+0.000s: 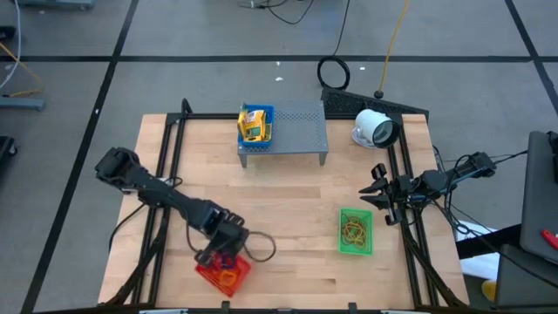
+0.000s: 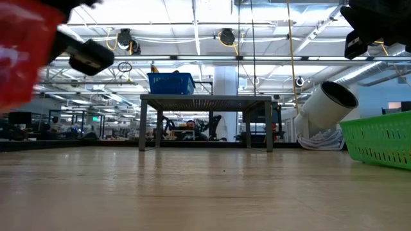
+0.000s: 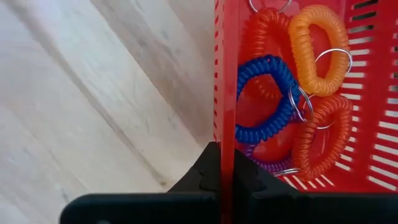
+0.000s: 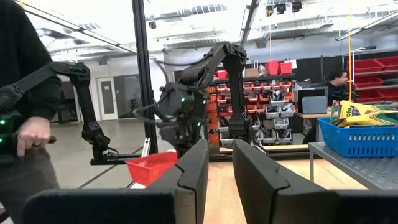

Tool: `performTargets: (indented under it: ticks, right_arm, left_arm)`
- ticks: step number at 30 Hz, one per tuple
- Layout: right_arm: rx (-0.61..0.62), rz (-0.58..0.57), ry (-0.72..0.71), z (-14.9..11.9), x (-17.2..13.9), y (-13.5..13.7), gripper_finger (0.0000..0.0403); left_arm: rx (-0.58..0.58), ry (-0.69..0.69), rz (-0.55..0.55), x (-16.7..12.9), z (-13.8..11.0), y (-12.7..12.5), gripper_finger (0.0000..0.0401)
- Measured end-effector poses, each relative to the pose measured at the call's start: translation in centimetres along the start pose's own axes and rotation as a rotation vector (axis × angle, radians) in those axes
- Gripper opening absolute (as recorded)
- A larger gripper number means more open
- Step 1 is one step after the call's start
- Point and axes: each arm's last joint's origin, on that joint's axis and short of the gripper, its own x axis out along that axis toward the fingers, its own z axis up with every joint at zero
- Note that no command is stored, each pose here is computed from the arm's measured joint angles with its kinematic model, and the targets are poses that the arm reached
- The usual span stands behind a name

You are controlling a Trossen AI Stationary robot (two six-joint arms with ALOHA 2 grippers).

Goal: Pick & Place Office Desk Supplies
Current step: Put the red bin with spiral keychains on the shelf

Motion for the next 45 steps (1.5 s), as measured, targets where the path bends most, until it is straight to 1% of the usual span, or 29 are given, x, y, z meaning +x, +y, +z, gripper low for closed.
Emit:
performTargets:
  ticks: [3, 6, 9, 12, 14, 16, 18, 20, 27, 34, 36, 40, 45]
  right_arm:
    - [0.000, 0.000, 0.000, 0.0, 0.0, 0.0, 0.0063]
    - [0.000, 0.000, 0.000, 0.0, 0.0, 0.0, 0.0064]
    - [0.000, 0.000, 0.000, 0.0, 0.0, 0.0, 0.0063]
    - [0.000, 0.000, 0.000, 0.0, 0.0, 0.0, 0.0064]
    - [0.000, 0.000, 0.000, 0.0, 0.0, 0.0, 0.0063]
    - [0.000, 0.000, 0.000, 0.0, 0.0, 0.0, 0.0064]
    - [0.000, 0.000, 0.000, 0.0, 0.0, 0.0, 0.0063]
    - [0.000, 0.000, 0.000, 0.0, 0.0, 0.0, 0.0063]
    - [0.000, 0.000, 0.000, 0.0, 0.0, 0.0, 0.0063]
    - [0.000, 0.000, -0.001, 0.0, 0.0, 0.0, 0.0064]
    - [0.000, 0.000, 0.001, 0.0, 0.0, 0.0, 0.0063]
    - [0.000, 0.000, 0.000, 0.0, 0.0, 0.0, 0.0063]
    - [0.000, 0.000, -0.001, 0.0, 0.0, 0.0, 0.0064]
  left_arm:
    - [-0.154, -0.050, -0.020, -1.3, 0.8, 0.9, 0.0001]
    - [-0.261, -0.070, -0.007, -2.8, 1.4, 1.9, 0.0001]
    - [-0.339, -0.095, 0.033, -4.4, 1.9, 2.9, 0.0001]
    - [-0.374, -0.127, 0.050, -6.1, 2.3, 3.9, 0.0001]
    - [-0.392, -0.146, 0.080, -7.2, 2.6, 4.4, 0.0001]
    - [-0.460, -0.156, 0.091, -8.3, 2.6, 5.0, 0.0001]
    - [-0.543, -0.178, 0.094, -9.4, 2.7, 5.5, 0.0001]
    - [-0.623, -0.223, 0.121, -10.7, 3.0, 6.1, 0.0000]
    - [-1.041, -0.404, 0.239, -15.1, 3.7, 9.1, 0.0000]
    - [-1.352, -0.554, 0.306, -19.3, 4.7, 12.2, 0.0000]
    - [-1.404, -0.583, 0.315, -20.3, 4.8, 13.3, 0.0000]
    - [-1.467, -0.623, 0.333, -22.1, 5.0, 15.7, 0.0000]
    - [-1.589, -0.643, 0.348, -22.9, 4.5, 19.3, 0.0000]
